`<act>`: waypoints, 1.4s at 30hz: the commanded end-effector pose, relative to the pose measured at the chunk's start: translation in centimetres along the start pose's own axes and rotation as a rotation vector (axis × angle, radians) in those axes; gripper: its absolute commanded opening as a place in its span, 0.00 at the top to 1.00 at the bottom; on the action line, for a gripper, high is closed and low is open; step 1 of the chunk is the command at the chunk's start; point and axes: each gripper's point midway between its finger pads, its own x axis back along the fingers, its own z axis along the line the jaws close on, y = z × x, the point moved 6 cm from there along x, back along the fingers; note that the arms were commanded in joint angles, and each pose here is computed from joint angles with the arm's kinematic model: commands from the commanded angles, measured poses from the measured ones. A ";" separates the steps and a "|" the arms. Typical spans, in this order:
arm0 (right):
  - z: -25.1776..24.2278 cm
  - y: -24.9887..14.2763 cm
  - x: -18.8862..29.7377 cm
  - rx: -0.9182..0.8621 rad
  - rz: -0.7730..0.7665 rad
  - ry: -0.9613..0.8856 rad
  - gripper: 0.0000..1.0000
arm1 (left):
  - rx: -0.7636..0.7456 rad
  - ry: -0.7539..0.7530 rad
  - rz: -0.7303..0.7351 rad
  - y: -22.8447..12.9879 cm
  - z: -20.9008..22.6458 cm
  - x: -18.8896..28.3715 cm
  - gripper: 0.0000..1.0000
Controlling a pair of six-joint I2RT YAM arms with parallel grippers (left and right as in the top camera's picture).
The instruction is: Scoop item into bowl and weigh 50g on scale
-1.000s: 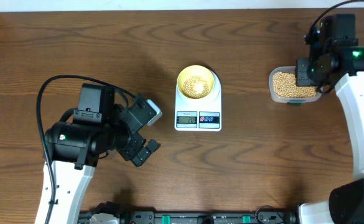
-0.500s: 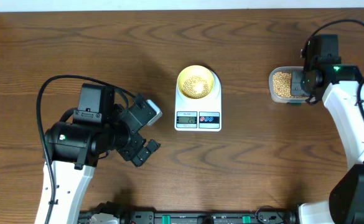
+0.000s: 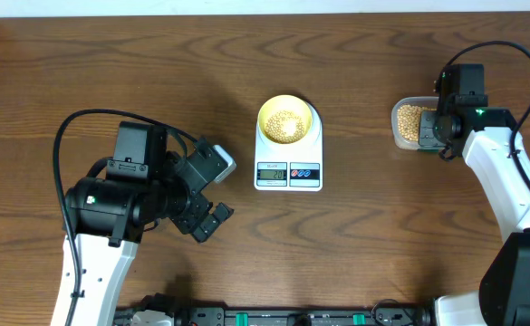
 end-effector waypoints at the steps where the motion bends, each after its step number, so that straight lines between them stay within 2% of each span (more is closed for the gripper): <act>1: 0.9 -0.3 -0.1 -0.016 0.013 0.086 0.99 | -0.011 -0.004 -0.020 0.3 -0.1 0.4 0.00; 17: 2.6 -0.7 0.1 -0.017 0.038 0.244 0.99 | -0.011 -0.004 -0.020 0.3 -0.1 0.4 0.01; 23: 2.1 -0.6 0.0 -0.116 0.049 0.242 0.99 | -0.011 -0.004 -0.020 0.3 -0.1 0.4 0.00; 28: 1.4 -0.6 0.1 -0.176 0.064 0.342 0.99 | -0.011 -0.004 -0.020 0.3 -0.1 0.4 0.00; 42: -0.7 -1.9 -2.5 -0.322 0.170 0.464 0.99 | -0.011 -0.004 -0.020 0.3 -0.1 0.4 0.00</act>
